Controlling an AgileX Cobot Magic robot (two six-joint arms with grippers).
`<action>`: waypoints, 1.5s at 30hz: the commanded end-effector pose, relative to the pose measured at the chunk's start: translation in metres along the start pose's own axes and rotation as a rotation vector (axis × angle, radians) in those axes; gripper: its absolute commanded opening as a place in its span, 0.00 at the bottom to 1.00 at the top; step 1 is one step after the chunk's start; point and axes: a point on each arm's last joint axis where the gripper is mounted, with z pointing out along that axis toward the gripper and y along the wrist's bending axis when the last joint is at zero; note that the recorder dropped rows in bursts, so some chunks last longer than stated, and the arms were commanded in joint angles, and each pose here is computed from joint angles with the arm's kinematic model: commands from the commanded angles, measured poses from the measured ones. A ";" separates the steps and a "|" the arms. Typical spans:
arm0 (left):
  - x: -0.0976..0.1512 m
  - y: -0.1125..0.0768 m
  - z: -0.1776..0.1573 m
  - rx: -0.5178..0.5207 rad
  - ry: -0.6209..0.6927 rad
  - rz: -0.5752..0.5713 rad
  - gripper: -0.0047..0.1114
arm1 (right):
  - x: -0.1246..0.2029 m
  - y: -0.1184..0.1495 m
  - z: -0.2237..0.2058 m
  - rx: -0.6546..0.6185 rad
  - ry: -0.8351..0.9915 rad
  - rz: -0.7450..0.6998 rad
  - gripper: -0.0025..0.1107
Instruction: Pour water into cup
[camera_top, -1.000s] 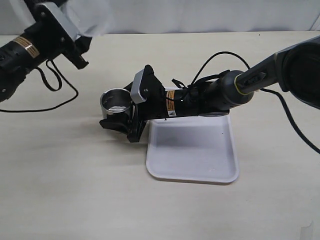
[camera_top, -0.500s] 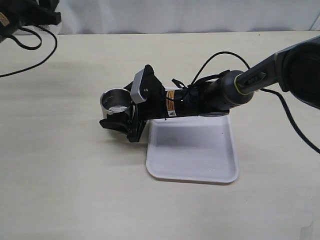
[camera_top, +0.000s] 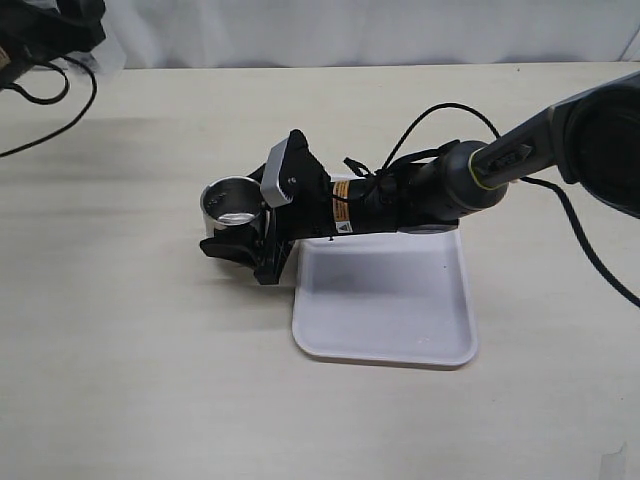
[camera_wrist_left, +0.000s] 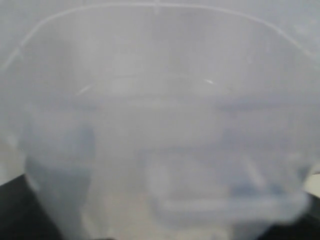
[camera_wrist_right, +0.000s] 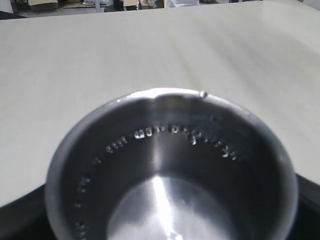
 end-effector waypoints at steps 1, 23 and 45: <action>0.028 0.008 0.016 -0.002 0.041 0.064 0.04 | -0.007 -0.002 -0.001 0.003 -0.041 -0.002 0.06; 0.073 0.022 0.037 -0.035 0.179 0.073 0.04 | -0.007 -0.002 -0.001 0.005 -0.038 -0.002 0.06; 0.073 0.021 0.037 -0.018 0.177 0.109 0.81 | -0.007 -0.002 -0.001 0.005 -0.038 -0.002 0.06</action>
